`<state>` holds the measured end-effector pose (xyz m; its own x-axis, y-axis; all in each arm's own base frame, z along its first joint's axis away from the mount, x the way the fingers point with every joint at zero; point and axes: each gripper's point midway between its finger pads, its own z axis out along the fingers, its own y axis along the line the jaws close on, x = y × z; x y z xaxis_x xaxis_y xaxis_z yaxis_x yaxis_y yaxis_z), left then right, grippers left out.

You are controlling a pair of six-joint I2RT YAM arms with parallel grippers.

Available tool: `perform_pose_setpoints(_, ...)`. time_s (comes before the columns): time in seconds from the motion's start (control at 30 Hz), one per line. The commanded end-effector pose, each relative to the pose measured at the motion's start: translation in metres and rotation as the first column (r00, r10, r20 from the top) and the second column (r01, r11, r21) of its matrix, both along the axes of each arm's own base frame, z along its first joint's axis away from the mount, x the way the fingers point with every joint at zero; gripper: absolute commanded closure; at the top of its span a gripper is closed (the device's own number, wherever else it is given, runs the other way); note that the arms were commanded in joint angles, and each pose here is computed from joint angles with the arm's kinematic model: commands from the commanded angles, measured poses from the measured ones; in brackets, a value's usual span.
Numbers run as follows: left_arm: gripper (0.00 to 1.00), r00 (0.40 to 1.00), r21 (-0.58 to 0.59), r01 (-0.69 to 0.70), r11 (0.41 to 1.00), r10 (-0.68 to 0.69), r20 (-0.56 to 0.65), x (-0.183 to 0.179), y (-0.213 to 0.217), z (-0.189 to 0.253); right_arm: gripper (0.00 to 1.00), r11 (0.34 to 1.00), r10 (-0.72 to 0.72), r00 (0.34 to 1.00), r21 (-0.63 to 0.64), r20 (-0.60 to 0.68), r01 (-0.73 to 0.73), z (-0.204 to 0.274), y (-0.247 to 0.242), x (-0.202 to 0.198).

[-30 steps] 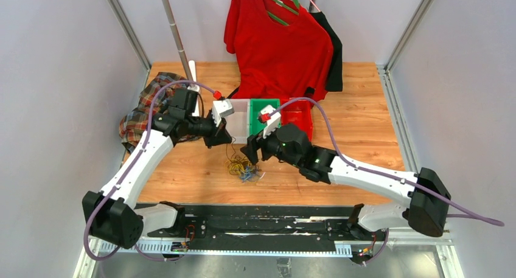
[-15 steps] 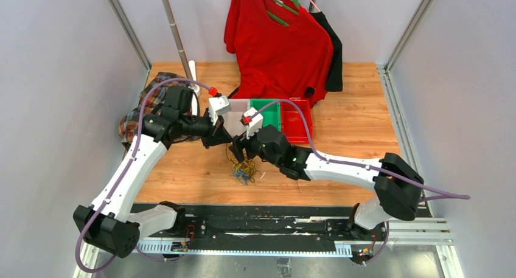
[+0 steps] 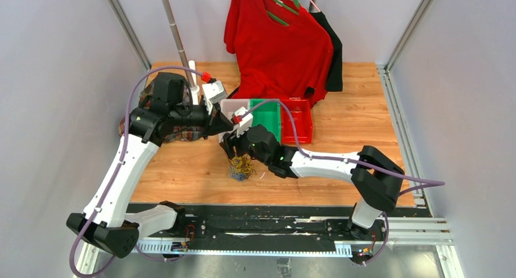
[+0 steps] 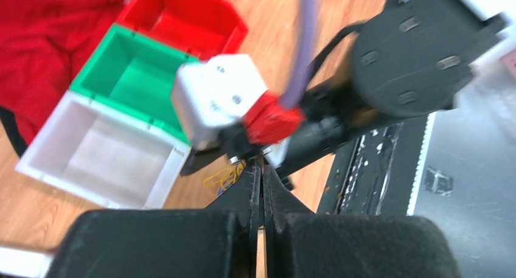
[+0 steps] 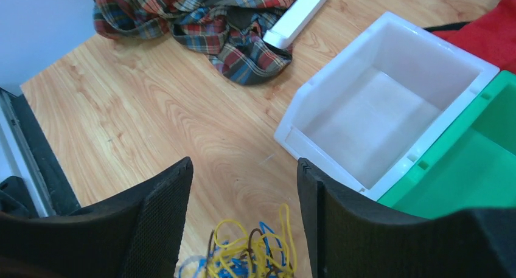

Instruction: Untangle the cables

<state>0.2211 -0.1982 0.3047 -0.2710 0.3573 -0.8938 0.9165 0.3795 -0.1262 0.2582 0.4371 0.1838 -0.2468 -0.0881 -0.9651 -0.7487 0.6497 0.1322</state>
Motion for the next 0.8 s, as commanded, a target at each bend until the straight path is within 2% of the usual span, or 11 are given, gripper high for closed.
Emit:
perform_pose_setpoints(0.0,0.99,0.996,-0.120,0.088,0.989,-0.087,0.008,-0.022,-0.016,0.049,0.37,1.000,-0.022,1.000,0.003,-0.010,0.022,-0.012,0.002,0.004)
perform_pose_setpoints(0.3,0.99,0.994,-0.162,0.069,0.984,-0.053,0.101,-0.014,-0.018,0.101,0.46,0.994,-0.100,0.993,-0.048,-0.068,0.097,-0.052,-0.036,0.005)
perform_pose_setpoints(0.57,0.99,0.967,-0.202,0.027,0.979,0.026,0.255,-0.012,-0.010,0.164,0.47,0.988,-0.133,0.985,-0.089,-0.108,0.124,-0.082,-0.057,-0.002)
perform_pose_setpoints(0.77,0.99,0.938,-0.212,-0.029,0.977,0.100,0.333,0.001,-0.003,0.192,0.48,0.985,-0.149,0.982,-0.099,-0.115,0.138,-0.088,-0.069,-0.007)
